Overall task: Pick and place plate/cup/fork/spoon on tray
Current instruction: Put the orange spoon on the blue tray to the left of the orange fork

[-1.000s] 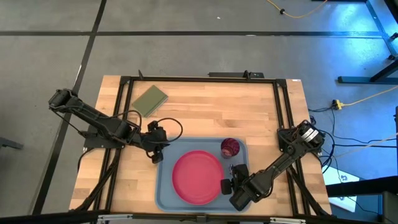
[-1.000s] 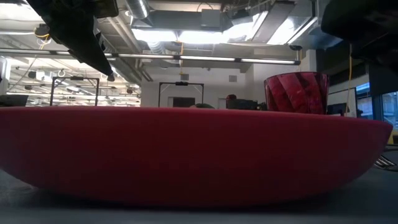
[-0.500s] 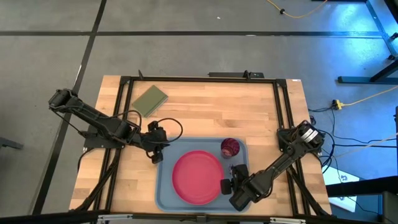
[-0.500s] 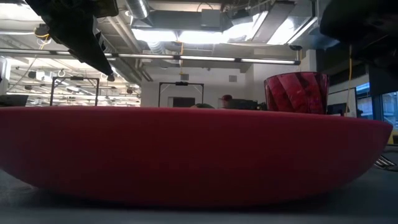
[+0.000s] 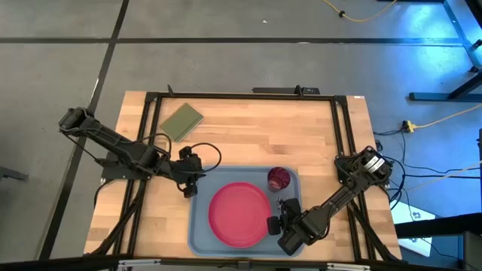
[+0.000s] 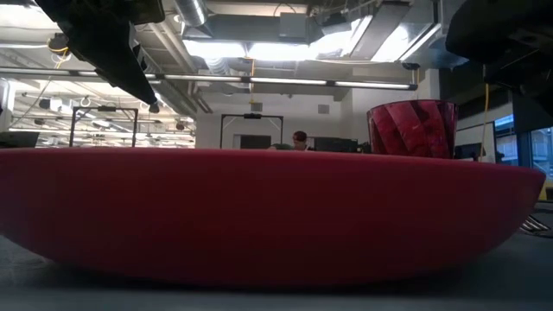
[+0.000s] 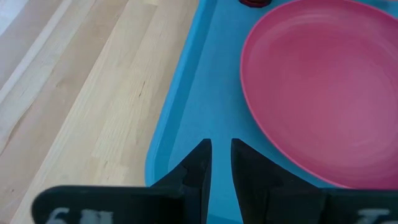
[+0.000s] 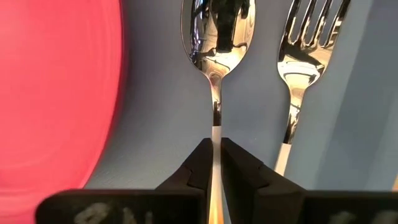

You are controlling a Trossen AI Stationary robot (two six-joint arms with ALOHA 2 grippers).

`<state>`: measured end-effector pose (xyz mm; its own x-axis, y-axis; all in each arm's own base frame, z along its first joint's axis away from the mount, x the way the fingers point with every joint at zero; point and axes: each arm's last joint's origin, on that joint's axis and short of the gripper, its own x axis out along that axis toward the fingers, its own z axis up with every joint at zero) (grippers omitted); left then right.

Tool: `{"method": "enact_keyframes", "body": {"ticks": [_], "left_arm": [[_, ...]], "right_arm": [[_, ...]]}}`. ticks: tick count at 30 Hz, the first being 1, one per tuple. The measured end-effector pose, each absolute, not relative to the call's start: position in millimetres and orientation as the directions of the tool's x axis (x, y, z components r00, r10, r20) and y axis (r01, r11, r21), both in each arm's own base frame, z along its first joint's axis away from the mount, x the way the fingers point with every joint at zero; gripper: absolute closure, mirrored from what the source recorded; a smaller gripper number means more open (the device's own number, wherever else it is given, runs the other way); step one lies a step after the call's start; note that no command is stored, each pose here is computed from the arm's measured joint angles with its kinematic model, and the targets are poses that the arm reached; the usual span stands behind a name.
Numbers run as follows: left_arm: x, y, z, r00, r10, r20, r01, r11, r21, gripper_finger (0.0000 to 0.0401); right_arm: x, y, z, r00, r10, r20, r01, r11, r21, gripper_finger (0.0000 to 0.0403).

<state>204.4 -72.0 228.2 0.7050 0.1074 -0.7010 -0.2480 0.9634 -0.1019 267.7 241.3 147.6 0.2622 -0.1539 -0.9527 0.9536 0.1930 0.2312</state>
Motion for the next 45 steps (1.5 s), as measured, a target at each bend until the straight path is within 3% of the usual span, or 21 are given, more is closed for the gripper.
{"method": "enact_keyframes", "body": {"ticks": [37, 45], "left_arm": [[204.4, -71.9, 228.3, 0.705, 0.109, -0.700, -0.248, 0.964, -0.100, 0.0347], [204.4, -71.9, 228.3, 0.706, 0.109, -0.700, -0.248, 0.963, -0.100, 0.0347]], "right_arm": [[269.0, 241.9, 147.8, 0.283, -0.156, -0.946, 0.955, 0.135, 0.263, 0.0370], [268.8, 242.3, 147.8, 0.283, -0.155, -0.946, 0.957, 0.116, 0.267, 0.0333]]}}
